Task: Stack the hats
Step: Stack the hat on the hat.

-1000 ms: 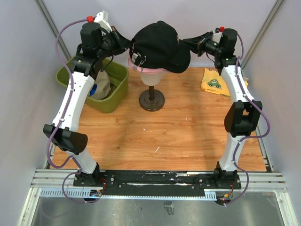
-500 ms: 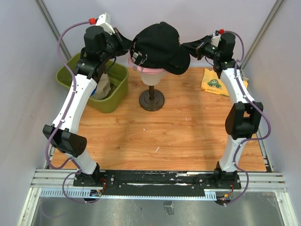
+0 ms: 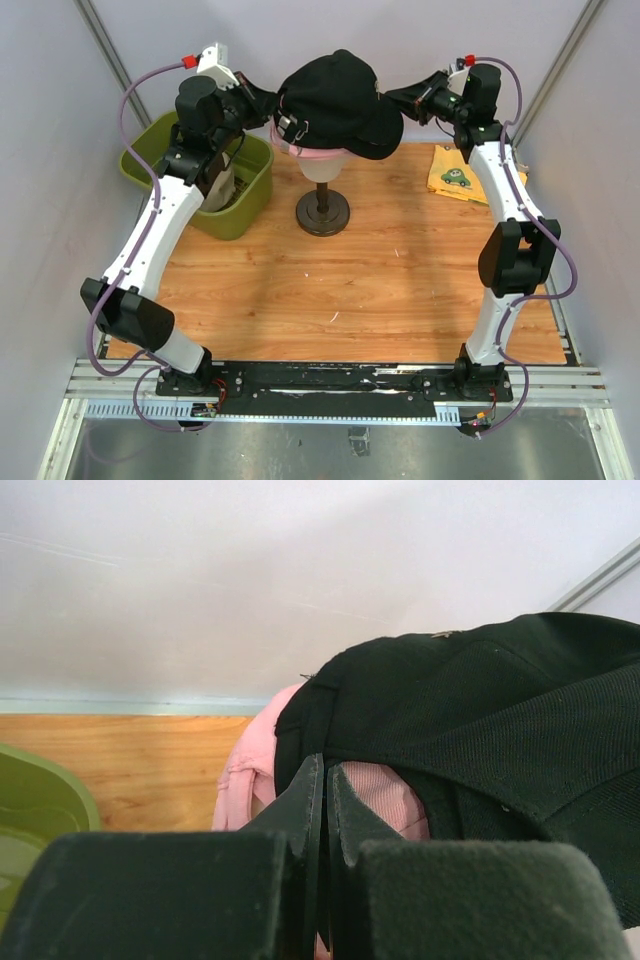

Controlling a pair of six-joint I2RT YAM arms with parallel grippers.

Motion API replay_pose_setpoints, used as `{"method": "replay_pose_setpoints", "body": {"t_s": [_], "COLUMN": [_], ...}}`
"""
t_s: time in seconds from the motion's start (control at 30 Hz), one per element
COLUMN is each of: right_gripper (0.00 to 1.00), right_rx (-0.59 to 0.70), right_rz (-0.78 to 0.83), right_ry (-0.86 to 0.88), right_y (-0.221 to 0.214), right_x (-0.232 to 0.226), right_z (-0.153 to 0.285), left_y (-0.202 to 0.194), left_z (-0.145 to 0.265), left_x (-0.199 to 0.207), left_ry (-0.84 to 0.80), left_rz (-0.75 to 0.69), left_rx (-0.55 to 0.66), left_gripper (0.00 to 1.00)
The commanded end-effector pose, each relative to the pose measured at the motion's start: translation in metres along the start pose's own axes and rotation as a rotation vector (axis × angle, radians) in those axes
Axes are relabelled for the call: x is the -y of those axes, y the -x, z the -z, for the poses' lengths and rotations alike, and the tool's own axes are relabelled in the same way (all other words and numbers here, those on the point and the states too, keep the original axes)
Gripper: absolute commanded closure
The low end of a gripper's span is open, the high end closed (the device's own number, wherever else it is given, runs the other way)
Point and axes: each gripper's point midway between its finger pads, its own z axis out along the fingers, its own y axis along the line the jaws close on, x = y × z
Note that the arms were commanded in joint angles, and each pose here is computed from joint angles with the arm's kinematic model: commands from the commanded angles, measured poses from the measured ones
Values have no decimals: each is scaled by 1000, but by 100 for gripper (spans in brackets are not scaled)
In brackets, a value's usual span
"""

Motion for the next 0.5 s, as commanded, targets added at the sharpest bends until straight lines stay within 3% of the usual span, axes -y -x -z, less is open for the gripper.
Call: {"method": "replay_pose_setpoints", "body": {"t_s": [0.0, 0.47], "right_gripper": [99, 99], "right_rx": [-65, -80], "right_rz": [-56, -67], "right_ry": [-225, -265], "right_y": [-17, -42], "right_x": [80, 100], "right_z": [-9, 10], "left_y": [-131, -148], "left_z": [21, -11], "left_x": [-86, -92], "left_ry": [281, 280], "left_rz": [-2, 18], "left_rx": [-417, -474], "left_gripper": [99, 99]}}
